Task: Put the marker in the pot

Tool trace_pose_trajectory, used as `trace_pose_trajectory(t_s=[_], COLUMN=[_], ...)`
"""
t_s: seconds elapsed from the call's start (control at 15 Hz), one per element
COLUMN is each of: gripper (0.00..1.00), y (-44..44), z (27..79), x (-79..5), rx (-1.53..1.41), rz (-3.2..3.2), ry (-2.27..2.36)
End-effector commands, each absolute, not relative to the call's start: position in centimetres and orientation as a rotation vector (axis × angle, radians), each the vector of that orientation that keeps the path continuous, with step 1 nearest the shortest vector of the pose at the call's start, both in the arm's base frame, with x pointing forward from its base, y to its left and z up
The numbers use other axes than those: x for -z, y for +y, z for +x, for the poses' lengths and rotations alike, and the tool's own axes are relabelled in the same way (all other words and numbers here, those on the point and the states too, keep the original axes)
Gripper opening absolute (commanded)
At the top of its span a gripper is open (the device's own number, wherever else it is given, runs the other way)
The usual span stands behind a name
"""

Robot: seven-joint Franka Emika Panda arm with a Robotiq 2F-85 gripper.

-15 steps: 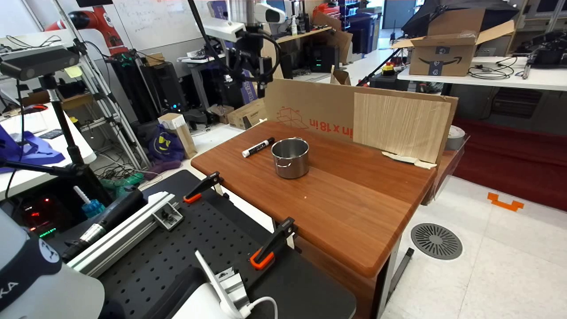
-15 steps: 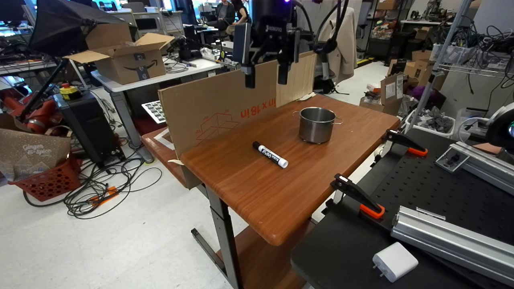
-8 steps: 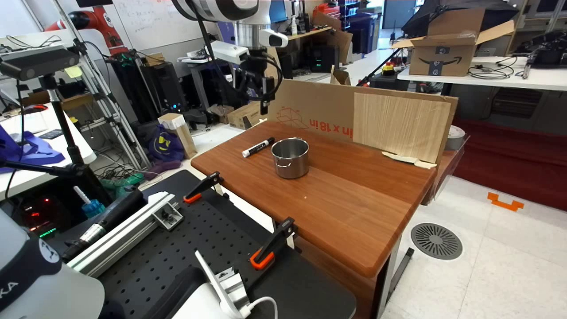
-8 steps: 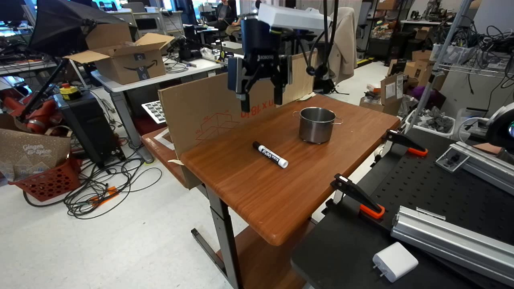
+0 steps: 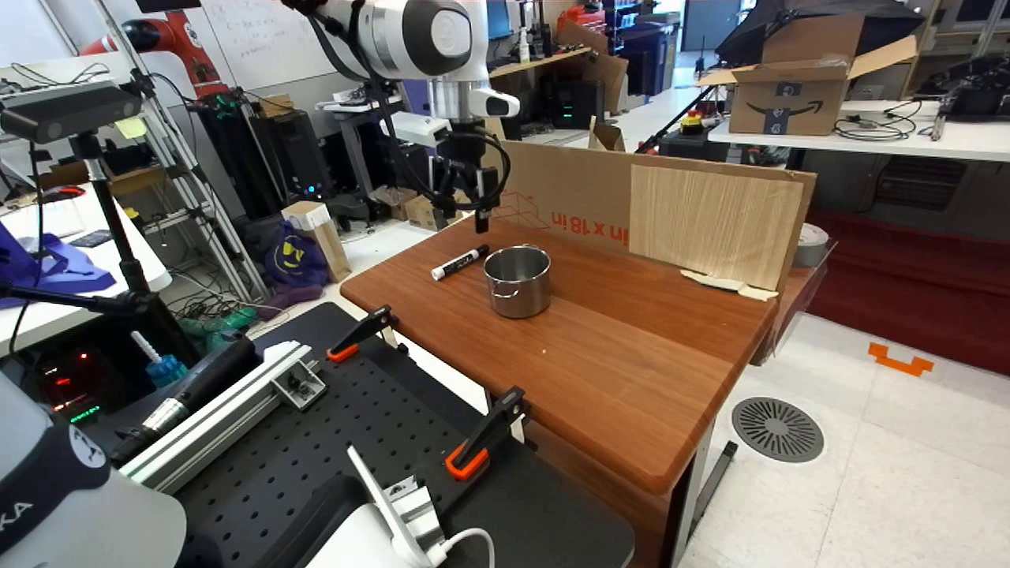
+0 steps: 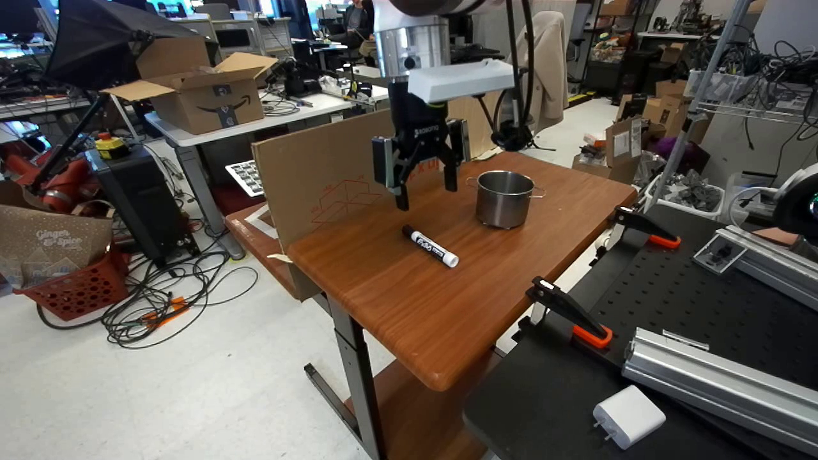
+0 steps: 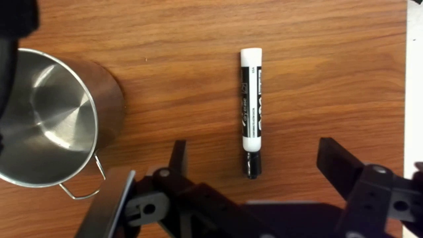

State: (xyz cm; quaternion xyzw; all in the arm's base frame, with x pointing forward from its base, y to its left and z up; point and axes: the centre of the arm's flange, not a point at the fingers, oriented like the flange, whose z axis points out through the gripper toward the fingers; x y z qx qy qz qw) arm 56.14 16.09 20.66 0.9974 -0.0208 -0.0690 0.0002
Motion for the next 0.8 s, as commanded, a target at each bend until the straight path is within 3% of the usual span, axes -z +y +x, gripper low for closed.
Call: trace_pose_trajectory(t_s=[0.0,0.73], gripper=[1.00,1.00], y=[16.6,17.9], z=[57.4,58.5], x=[-19.0,-14.8], rx=[0.155,0.148], rz=[3.093,3.072], ry=[-0.084,-0.035])
